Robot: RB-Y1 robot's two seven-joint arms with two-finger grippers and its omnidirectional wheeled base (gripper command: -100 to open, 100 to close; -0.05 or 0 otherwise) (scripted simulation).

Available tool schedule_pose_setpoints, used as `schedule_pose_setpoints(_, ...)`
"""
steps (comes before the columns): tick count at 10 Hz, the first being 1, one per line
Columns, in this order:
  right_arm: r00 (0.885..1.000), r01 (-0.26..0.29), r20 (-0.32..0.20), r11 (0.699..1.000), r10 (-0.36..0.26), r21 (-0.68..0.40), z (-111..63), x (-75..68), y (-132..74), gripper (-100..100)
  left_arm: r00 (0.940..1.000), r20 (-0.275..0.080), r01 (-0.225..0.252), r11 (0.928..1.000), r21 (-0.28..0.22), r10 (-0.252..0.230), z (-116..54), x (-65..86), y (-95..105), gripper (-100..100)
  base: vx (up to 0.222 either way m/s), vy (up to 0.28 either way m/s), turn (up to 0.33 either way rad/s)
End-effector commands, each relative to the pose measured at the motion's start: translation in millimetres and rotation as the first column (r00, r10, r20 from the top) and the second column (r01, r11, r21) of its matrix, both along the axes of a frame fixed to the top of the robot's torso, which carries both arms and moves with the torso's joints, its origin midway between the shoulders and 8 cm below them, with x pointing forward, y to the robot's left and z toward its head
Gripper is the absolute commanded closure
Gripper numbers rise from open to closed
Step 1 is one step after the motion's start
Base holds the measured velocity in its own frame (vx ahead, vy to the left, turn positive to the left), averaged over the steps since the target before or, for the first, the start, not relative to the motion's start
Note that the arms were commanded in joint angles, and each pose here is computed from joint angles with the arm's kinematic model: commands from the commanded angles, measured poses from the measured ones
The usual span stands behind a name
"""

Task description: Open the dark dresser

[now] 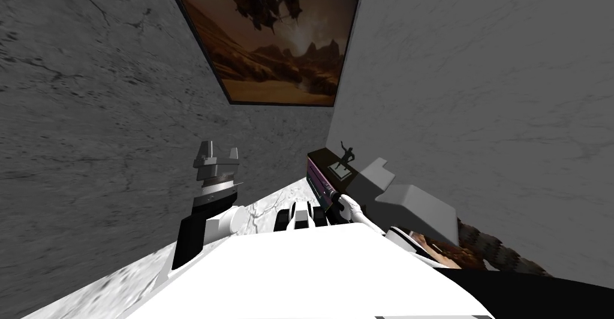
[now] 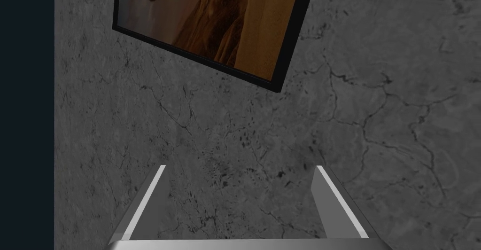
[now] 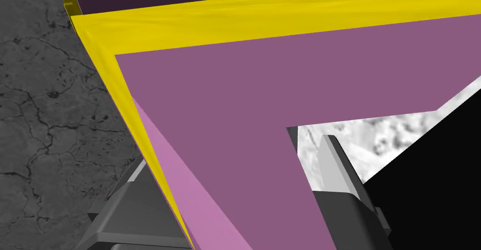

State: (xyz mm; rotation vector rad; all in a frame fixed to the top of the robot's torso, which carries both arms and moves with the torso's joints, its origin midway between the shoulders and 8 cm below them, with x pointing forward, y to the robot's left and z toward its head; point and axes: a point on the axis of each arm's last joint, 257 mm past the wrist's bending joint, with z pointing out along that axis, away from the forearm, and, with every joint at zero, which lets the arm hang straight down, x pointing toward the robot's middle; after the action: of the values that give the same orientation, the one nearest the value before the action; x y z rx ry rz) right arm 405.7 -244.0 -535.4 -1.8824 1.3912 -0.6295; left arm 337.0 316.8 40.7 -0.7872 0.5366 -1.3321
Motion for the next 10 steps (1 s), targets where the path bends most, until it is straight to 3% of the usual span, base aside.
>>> schedule_pose_setpoints(1, 1.0, -0.025, 0.001, 1.0, 0.025, -0.003, -6.6, -11.5, 21.8, -100, 1.0, 0.0, 0.0, 1.0, 0.0, 0.0, 0.0, 0.0, 0.0, 0, 0.113, -0.03, -0.099)
schedule_pose_setpoints(4, 0.999, -0.043, 0.001, 0.999, 0.043, -0.002, -11.8, -20.9, 40.7, -100, 1.0, 0.0, 0.0, 1.0, 0.0, 0.0, 0.0, 0.0, 0.0, 0, 0.028, 0.022, -0.078)
schedule_pose_setpoints(5, 0.999, -0.037, 0.0, 0.999, 0.037, -0.001, -11.3, -19.4, 37.4, -100, 1.0, 0.0, 0.0, 1.0, 0.0, 0.0, 0.0, 0.0, 0.0, 0, 0.003, 0.016, -0.016)
schedule_pose_setpoints(6, 0.999, -0.043, 0.001, 0.999, 0.043, -0.002, -11.8, -20.9, 40.7, 100, 1.0, 0.0, 0.0, 1.0, 0.0, 0.0, 0.0, 0.0, -0.1, 0, 0.009, -0.008, 0.003)
schedule_pose_setpoints(10, 1.0, -0.005, 0.001, 1.0, 0.005, -0.003, -0.6, -1.8, 2.7, 100, 1.0, 0.0, 0.0, 1.0, 0.0, 0.0, 0.1, 0.1, -0.1, 0, -0.051, -0.01, 0.112)
